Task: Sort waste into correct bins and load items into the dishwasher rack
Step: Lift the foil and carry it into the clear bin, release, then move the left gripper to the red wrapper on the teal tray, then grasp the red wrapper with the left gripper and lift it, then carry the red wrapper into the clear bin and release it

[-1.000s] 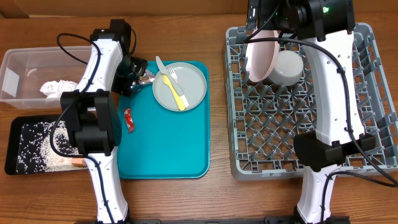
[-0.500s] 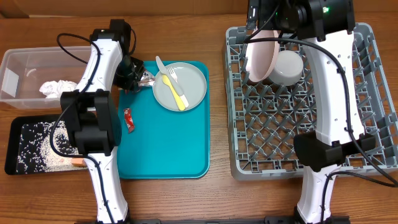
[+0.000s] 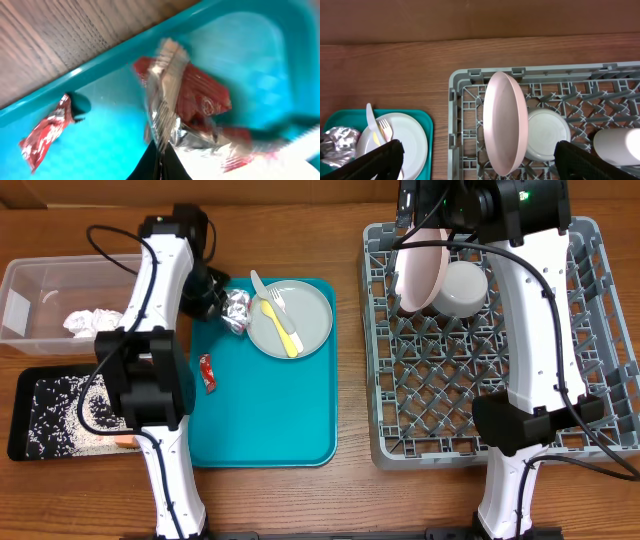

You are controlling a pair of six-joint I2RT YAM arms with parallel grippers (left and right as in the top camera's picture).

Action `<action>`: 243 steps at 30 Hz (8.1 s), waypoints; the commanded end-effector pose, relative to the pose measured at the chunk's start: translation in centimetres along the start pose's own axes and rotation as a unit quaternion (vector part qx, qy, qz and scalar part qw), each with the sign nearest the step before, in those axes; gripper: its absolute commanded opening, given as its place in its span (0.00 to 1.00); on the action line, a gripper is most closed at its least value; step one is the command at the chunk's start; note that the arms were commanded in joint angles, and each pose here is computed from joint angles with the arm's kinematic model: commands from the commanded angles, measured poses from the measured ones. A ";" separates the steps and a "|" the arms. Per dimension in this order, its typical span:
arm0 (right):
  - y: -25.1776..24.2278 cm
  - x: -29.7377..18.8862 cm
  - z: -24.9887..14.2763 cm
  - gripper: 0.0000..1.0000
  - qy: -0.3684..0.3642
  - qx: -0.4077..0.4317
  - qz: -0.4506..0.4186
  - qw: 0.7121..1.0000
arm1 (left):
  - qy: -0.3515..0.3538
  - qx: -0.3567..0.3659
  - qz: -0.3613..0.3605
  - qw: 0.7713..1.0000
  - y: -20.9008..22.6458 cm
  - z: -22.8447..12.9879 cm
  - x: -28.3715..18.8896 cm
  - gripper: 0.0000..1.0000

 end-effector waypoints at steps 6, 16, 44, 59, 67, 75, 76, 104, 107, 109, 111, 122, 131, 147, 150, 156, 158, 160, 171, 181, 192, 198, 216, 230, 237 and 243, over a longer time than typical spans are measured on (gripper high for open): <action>0.0 0.2 0.1 1.00 -0.001 -0.001 -0.005 1.000 | -0.028 0.029 -0.049 0.998 -1.1 -0.1 -7.3 0.04; 0.0 0.2 0.1 1.00 -0.001 -0.001 -0.005 1.000 | -0.069 0.081 -0.123 0.987 -0.6 0.7 -15.2 0.04; 0.0 0.2 0.1 1.00 -0.001 -0.001 -0.005 1.000 | -0.171 -0.089 -0.049 0.980 11.3 16.6 -16.5 1.00; 0.0 0.2 0.1 1.00 -0.001 -0.001 -0.005 1.000 | -0.140 0.047 -0.085 0.985 8.2 13.0 -17.1 0.97; 0.0 0.2 0.1 1.00 -0.001 -0.001 -0.005 1.000 | -0.173 0.127 -0.091 0.972 4.7 7.8 -18.9 1.00; 0.0 0.2 0.1 1.00 -0.001 -0.001 -0.005 1.000 | -0.144 0.188 -0.074 0.969 1.2 3.4 -16.1 1.00; 0.0 0.2 0.1 1.00 -0.001 -0.001 -0.005 1.000 | -0.133 0.196 -0.074 0.969 0.7 2.8 -15.5 1.00; 0.0 0.2 0.1 1.00 -0.001 -0.001 -0.005 1.000 | -0.070 0.342 -0.087 0.933 -3.3 -8.7 -13.3 0.94; 0.0 0.2 0.1 1.00 -0.001 -0.001 -0.005 1.000 | -0.076 0.327 -0.088 0.938 -2.6 -7.5 -14.0 0.95; 0.0 0.2 0.1 1.00 -0.001 -0.001 -0.005 1.000 | -0.078 0.318 -0.089 0.941 -1.8 -6.8 -14.7 0.97; 0.0 0.2 0.1 1.00 -0.001 -0.001 -0.005 1.000 | -0.082 0.312 -0.089 0.942 -0.9 -6.5 -15.5 0.98; 0.0 0.2 0.1 1.00 -0.001 -0.001 -0.005 1.000 | -0.135 0.226 0.038 0.964 9.6 -5.3 -15.3 1.00; 0.0 0.2 0.1 1.00 -0.001 -0.001 -0.005 1.000 | -0.085 0.271 0.057 0.957 9.8 -5.3 -6.0 1.00; 0.0 0.2 0.1 1.00 -0.001 -0.001 -0.005 1.000 | -0.058 0.300 -0.027 0.952 9.6 -2.6 2.5 0.99; 0.0 0.2 0.1 1.00 -0.001 -0.001 -0.005 1.000 | -0.059 0.298 -0.029 0.952 9.7 -2.7 3.2 0.95; 0.0 0.2 0.1 1.00 -0.001 -0.001 -0.005 1.000 | -0.037 0.292 -0.039 0.955 10.3 -3.6 4.8 0.89; 0.0 0.2 0.1 1.00 -0.001 -0.001 -0.005 1.000 | -0.036 0.292 -0.038 0.955 10.5 -3.7 5.1 0.89; 0.0 0.2 0.1 1.00 -0.001 -0.001 -0.005 1.000 | -0.035 0.292 -0.037 0.955 10.7 -3.7 5.5 0.88; 0.0 0.2 0.1 1.00 -0.001 -0.001 -0.005 1.000 | -0.034 0.293 -0.031 0.955 10.6 -3.6 6.5 0.75; 0.0 0.2 0.1 1.00 -0.001 -0.001 -0.005 1.000 | -0.048 0.292 -0.011 0.955 11.0 -3.0 6.3 0.49; 0.0 0.2 0.1 1.00 -0.001 -0.001 -0.005 1.000 | -0.055 0.292 -0.010 0.955 10.2 -2.6 4.5 0.04; 0.0 0.2 0.1 1.00 -0.001 -0.001 -0.005 1.000 | -0.072 0.306 0.004 0.949 9.1 -2.8 2.1 0.04; 0.0 0.2 0.1 1.00 -0.001 -0.001 -0.005 1.000 | -0.218 0.160 -0.108 0.956 6.8 7.4 -14.8 0.04; 0.0 0.2 0.1 1.00 -0.001 -0.001 -0.005 1.000 | -0.335 0.008 -0.090 0.938 12.6 20.7 -15.6 0.35; 0.0 0.2 0.1 1.00 -0.001 -0.001 -0.005 1.000 | -0.310 0.011 -0.097 0.946 12.4 21.0 -14.1 0.70; 0.0 0.2 0.1 1.00 -0.001 -0.001 -0.005 1.000 | -0.263 0.036 -0.158 0.951 12.3 17.2 -17.7 0.89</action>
Point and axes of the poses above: each gripper's point midway between its finger pads, its own x axis out along the fingers, its own y axis along the line the jaws close on, z = x × y, the point moved 3 cm from there along -x, back along the fingers, and after that the axes turned 4 degrees about -x, right-handed, at the moved point
